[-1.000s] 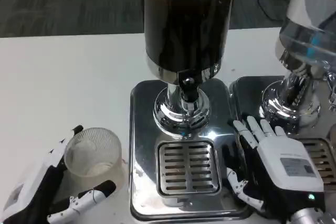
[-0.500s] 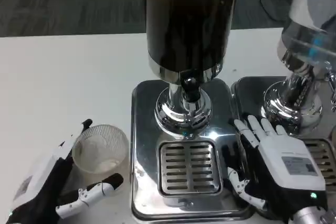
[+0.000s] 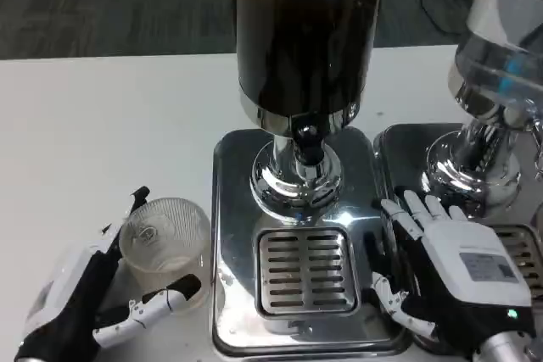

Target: Grasp the cup under the faucet to collect the drink, then remove the cup.

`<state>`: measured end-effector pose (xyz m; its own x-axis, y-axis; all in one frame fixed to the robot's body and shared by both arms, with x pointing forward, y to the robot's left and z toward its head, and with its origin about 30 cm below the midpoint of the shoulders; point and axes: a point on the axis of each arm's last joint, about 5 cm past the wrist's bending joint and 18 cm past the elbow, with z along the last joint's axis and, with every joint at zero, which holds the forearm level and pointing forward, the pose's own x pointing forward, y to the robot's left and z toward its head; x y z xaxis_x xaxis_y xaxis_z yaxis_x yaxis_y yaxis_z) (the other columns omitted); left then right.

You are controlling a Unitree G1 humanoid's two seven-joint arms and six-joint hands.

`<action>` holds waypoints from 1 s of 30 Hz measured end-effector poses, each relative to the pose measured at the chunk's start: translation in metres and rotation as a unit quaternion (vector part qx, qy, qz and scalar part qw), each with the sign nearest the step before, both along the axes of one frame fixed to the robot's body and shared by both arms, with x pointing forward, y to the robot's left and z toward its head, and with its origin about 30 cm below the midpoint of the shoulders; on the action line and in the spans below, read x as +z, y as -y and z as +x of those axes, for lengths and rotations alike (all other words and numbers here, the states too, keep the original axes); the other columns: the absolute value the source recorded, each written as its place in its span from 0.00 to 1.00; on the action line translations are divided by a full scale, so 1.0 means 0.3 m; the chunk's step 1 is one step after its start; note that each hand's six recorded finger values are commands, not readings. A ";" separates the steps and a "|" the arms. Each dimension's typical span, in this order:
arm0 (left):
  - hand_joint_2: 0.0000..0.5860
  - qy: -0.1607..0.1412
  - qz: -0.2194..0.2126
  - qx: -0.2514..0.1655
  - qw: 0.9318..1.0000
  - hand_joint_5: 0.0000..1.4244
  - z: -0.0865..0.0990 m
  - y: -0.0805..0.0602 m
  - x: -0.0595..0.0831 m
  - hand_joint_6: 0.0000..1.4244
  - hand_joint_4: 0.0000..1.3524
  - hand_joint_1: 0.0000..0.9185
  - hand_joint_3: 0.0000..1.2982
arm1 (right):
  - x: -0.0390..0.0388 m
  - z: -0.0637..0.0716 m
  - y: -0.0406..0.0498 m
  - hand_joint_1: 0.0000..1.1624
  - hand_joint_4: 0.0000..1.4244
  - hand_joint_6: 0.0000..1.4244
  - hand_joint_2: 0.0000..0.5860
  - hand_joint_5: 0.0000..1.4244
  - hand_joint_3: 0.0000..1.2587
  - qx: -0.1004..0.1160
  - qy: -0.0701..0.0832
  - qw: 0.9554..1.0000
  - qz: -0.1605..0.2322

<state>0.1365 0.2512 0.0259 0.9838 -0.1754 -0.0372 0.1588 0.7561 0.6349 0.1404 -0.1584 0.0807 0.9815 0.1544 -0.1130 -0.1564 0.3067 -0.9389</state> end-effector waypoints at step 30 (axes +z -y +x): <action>0.27 0.103 0.012 0.050 0.993 0.47 -0.023 0.038 -0.015 0.43 0.32 0.59 0.29 | 0.007 0.006 0.005 0.33 0.00 0.00 0.86 0.00 0.13 0.003 0.006 1.000 0.008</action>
<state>0.1297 0.2399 0.0214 0.9833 -0.0781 0.1643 -0.0520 0.7451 0.6649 0.1423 -0.1599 0.0828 0.9818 0.1616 -0.0994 -0.1475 0.3212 -0.9354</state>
